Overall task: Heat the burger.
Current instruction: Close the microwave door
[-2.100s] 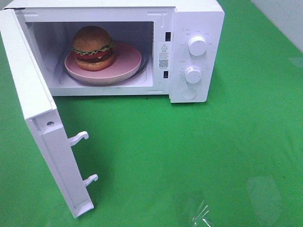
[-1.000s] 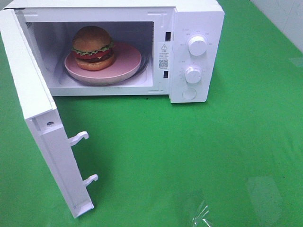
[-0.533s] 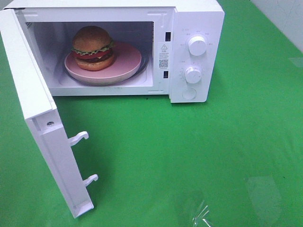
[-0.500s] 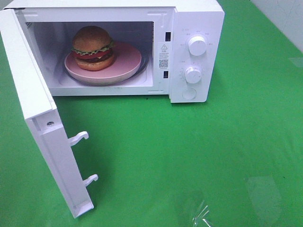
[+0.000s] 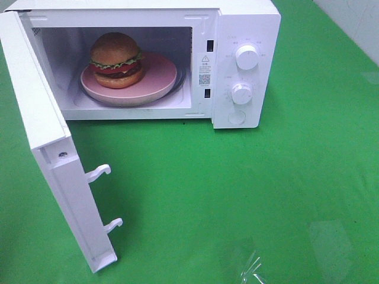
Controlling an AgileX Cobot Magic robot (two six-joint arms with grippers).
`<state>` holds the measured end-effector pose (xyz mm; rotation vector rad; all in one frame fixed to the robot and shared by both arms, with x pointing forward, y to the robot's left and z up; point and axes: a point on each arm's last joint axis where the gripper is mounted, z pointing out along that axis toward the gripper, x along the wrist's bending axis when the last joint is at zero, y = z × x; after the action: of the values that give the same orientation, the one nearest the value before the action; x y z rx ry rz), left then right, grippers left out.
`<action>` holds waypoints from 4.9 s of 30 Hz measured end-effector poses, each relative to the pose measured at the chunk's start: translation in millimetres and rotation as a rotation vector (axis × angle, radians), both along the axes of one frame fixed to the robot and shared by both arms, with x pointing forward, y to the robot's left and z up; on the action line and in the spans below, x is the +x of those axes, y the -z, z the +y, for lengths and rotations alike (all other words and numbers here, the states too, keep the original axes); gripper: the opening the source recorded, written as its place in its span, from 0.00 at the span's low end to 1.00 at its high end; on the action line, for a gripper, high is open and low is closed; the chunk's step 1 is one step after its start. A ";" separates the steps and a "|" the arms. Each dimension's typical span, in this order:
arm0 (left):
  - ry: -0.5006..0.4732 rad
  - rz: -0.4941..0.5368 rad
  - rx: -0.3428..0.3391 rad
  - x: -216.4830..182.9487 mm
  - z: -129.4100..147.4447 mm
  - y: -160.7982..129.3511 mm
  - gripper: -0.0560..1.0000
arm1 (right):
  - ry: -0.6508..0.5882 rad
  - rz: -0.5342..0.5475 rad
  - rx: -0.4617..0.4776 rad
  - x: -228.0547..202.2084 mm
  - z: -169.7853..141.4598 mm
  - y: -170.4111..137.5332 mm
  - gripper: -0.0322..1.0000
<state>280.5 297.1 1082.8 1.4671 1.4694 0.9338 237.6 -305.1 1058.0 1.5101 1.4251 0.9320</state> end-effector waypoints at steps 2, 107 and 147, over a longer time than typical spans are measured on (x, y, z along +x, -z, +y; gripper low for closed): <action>-0.002 0.003 0.002 3.2 0.1 2.1 0.05 | 0.000 0.000 0.000 0.0 0.0 0.0 0.77; 0.335 -0.106 -0.018 153.6 -31.5 106.6 0.05 | 0.000 0.000 0.000 0.0 0.0 0.0 0.76; 0.517 -0.074 -0.112 216.7 -89.8 127.2 0.05 | 0.000 0.000 0.000 0.0 0.0 0.0 0.76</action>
<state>497.1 207.3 955.6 1.6010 0.9953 0.5690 237.6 -305.1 1058.0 1.5101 1.4251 0.9320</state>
